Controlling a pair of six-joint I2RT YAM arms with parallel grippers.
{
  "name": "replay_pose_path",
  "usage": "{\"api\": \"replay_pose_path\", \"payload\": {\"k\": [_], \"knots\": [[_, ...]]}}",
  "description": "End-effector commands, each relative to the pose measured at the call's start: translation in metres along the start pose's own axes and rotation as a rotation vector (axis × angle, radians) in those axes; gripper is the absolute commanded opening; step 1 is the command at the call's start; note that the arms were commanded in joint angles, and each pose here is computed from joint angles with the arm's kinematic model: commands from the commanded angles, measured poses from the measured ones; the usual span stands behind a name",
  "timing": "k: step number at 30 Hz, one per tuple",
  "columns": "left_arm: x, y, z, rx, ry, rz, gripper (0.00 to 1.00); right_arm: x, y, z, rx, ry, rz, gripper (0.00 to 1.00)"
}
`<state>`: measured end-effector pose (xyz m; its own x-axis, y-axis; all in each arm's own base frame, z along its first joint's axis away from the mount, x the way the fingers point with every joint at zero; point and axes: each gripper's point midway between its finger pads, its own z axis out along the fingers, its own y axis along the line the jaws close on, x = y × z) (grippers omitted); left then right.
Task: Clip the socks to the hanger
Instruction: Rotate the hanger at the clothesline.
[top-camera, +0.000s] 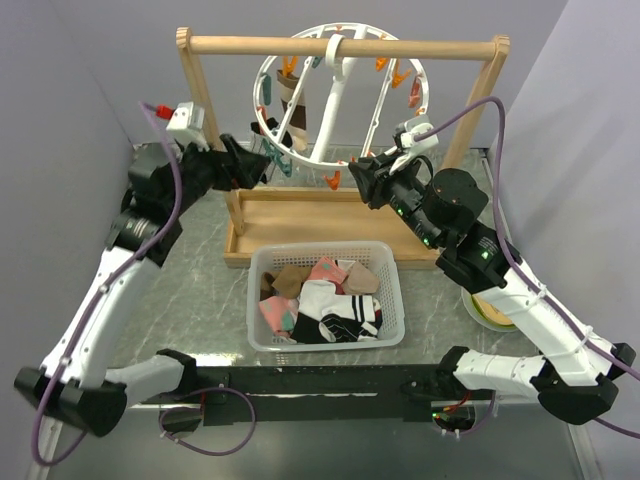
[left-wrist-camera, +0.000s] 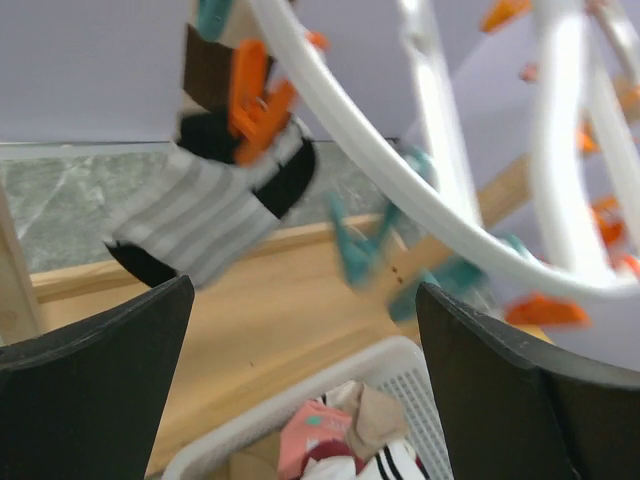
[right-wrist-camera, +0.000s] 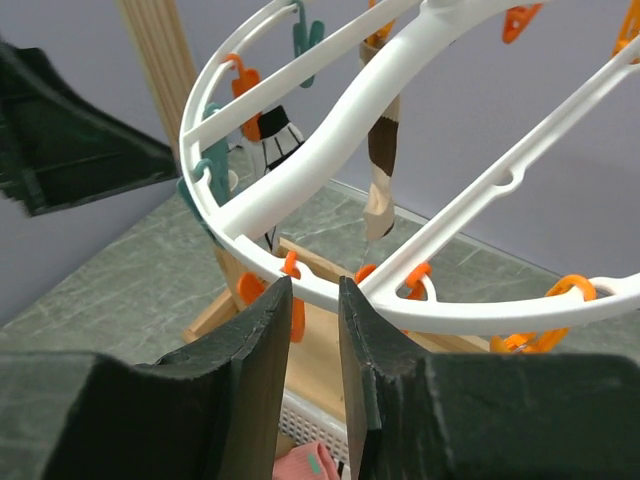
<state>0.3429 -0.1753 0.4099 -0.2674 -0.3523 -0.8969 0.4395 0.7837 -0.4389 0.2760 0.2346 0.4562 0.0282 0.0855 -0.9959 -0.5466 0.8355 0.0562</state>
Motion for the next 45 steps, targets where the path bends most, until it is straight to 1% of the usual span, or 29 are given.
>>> {"api": "replay_pose_path", "payload": {"k": [1,2,5,8,9,12,14,16,17,19,20,21,23,24,26,27,28,29,30,31,33,34,36,37,38,41,43,44,45], "knots": [[-0.004,-0.046,-0.046,0.248,-0.037,0.092,0.99,-0.018,0.009,0.000,-0.037,-0.056,0.023,0.31],[-0.004,-0.056,-0.061,0.294,-0.048,0.102,0.99,-0.017,0.010,0.001,-0.042,-0.054,0.026,0.31],[0.020,-0.077,-0.086,0.450,0.013,0.115,1.00,-0.017,0.013,0.002,-0.056,-0.053,0.033,0.31],[0.045,-0.092,-0.106,0.591,0.104,0.124,1.00,-0.020,0.016,0.004,-0.063,-0.054,0.037,0.31],[0.053,-0.099,-0.113,0.638,0.153,0.080,0.99,-0.021,0.017,0.004,-0.068,-0.054,0.037,0.31],[0.069,-0.107,-0.128,0.673,0.303,-0.045,0.99,-0.026,0.020,0.004,-0.077,-0.058,0.034,0.30],[0.093,-0.113,-0.147,0.747,0.497,-0.159,0.99,-0.030,0.022,0.004,-0.079,-0.064,0.037,0.30],[0.101,-0.129,-0.180,0.946,0.669,-0.226,0.99,-0.032,0.020,0.003,-0.072,-0.070,0.041,0.30],[0.109,-0.128,-0.179,0.906,0.771,-0.345,0.99,-0.033,0.019,0.002,-0.069,-0.073,0.041,0.30],[0.122,-0.127,-0.176,0.875,0.857,-0.444,0.99,-0.033,0.019,0.001,-0.063,-0.075,0.044,0.30],[0.122,-0.129,-0.175,0.886,0.864,-0.459,0.95,-0.033,0.019,0.001,-0.063,-0.075,0.043,0.30],[0.125,-0.127,-0.172,0.888,0.848,-0.444,0.99,-0.033,0.017,0.001,-0.057,-0.075,0.041,0.30],[0.116,-0.131,-0.169,0.886,0.737,-0.377,0.99,-0.033,0.017,0.001,-0.052,-0.072,0.039,0.29],[0.111,-0.134,-0.170,0.888,0.712,-0.386,1.00,-0.034,0.017,0.000,-0.049,-0.074,0.039,0.29],[0.108,-0.141,-0.191,0.964,0.731,-0.425,0.99,-0.034,0.017,0.000,-0.047,-0.074,0.038,0.29],[0.104,-0.143,-0.195,1.004,0.672,-0.355,0.99,-0.033,0.017,0.001,-0.047,-0.072,0.035,0.29],[0.105,-0.142,-0.206,0.992,0.653,-0.337,1.00,-0.034,0.018,0.001,-0.049,-0.075,0.034,0.29],[0.104,-0.140,-0.206,0.983,0.579,-0.230,0.99,-0.034,0.018,0.001,-0.049,-0.075,0.034,0.29],[0.113,-0.130,-0.202,0.855,0.612,-0.311,0.99,-0.035,0.017,0.002,-0.047,-0.077,0.030,0.29],[0.109,-0.131,-0.207,0.840,0.559,-0.270,0.99,-0.036,0.019,0.002,-0.050,-0.078,0.030,0.29],[0.106,-0.133,-0.213,0.838,0.525,-0.243,0.99,-0.036,0.018,0.002,-0.044,-0.078,0.031,0.29],[0.103,-0.134,-0.218,0.827,0.487,-0.219,0.97,-0.037,0.019,0.001,-0.047,-0.079,0.030,0.29],[0.087,-0.139,-0.222,0.832,0.385,-0.109,0.97,-0.038,0.018,0.000,-0.046,-0.084,0.033,0.29],[0.091,-0.134,-0.221,0.774,0.417,-0.125,0.95,-0.038,0.018,-0.001,-0.043,-0.084,0.033,0.29],[0.078,-0.139,-0.225,0.787,0.367,-0.036,0.91,-0.037,0.015,-0.001,-0.037,-0.080,0.005,0.29],[0.075,-0.131,-0.219,0.711,0.357,-0.009,0.93,-0.037,0.012,-0.005,-0.026,-0.082,0.002,0.29],[0.091,-0.123,-0.215,0.695,0.423,-0.043,0.87,-0.035,0.011,-0.007,-0.024,-0.076,0.000,0.29],[0.093,-0.121,-0.212,0.681,0.428,-0.048,0.70,-0.037,0.011,-0.009,-0.024,-0.079,0.003,0.29],[0.092,-0.117,-0.207,0.649,0.414,-0.044,0.59,-0.035,0.011,-0.009,-0.021,-0.076,0.004,0.29]]}}
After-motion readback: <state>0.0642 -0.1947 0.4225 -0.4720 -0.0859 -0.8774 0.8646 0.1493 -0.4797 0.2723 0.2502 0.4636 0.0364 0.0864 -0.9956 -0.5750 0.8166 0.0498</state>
